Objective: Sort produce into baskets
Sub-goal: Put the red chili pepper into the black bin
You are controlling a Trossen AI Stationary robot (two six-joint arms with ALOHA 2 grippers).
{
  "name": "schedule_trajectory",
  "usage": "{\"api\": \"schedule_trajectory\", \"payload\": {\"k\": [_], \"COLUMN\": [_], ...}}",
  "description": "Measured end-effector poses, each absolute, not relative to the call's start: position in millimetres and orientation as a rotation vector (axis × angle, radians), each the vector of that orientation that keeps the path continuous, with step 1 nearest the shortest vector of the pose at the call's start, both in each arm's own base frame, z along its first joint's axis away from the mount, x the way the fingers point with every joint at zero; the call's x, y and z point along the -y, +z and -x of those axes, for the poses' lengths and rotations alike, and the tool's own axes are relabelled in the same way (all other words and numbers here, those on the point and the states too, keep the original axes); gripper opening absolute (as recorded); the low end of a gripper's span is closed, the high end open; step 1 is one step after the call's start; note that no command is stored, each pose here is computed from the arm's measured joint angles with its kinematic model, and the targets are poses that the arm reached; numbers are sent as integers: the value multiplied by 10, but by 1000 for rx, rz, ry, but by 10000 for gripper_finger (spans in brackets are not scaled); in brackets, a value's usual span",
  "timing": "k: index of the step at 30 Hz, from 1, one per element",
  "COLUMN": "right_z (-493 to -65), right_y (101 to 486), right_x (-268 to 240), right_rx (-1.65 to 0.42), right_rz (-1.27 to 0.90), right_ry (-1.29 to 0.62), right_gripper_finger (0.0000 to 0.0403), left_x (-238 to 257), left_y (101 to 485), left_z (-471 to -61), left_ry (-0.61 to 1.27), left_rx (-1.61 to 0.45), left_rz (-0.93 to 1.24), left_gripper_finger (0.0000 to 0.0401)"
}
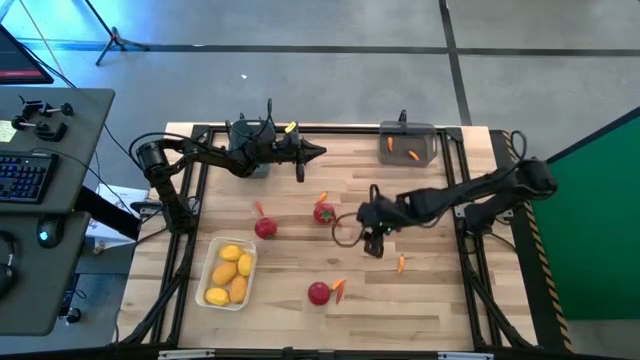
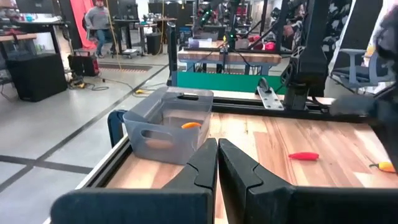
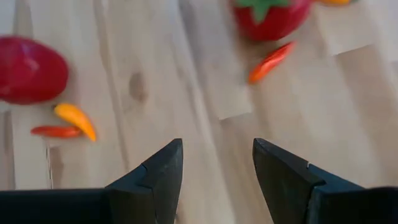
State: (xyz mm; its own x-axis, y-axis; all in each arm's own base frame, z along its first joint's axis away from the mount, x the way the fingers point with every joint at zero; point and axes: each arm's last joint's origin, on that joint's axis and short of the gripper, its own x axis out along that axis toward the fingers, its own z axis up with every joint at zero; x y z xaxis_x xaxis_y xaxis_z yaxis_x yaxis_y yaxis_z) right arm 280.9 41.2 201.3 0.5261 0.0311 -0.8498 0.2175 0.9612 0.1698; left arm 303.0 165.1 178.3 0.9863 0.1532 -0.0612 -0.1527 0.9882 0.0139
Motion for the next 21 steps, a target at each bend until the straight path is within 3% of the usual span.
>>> {"api": "schedule_trajectory", "payload": {"k": [7,15,21], "right_z": [-2964,-3117,-3143], "right_y": [1879,1778,1705], "right_x": [-828,-1181,-1470], "right_rx": [-1051,-1037,-944], "right_rz": [-154,-33,139], "right_ry": [28,186,352], "right_gripper_finger": [190,246,253], "left_x": [-1652,-1651,-1646], "left_y": [1787,1787,1765], "left_z": [-3030,-3031,-3031], "left_ry": [154,153,151], "left_rx": [-61,-61,-82], "left_rz": [-46,-47,-44], "left_gripper_finger": [0,0,0]}}
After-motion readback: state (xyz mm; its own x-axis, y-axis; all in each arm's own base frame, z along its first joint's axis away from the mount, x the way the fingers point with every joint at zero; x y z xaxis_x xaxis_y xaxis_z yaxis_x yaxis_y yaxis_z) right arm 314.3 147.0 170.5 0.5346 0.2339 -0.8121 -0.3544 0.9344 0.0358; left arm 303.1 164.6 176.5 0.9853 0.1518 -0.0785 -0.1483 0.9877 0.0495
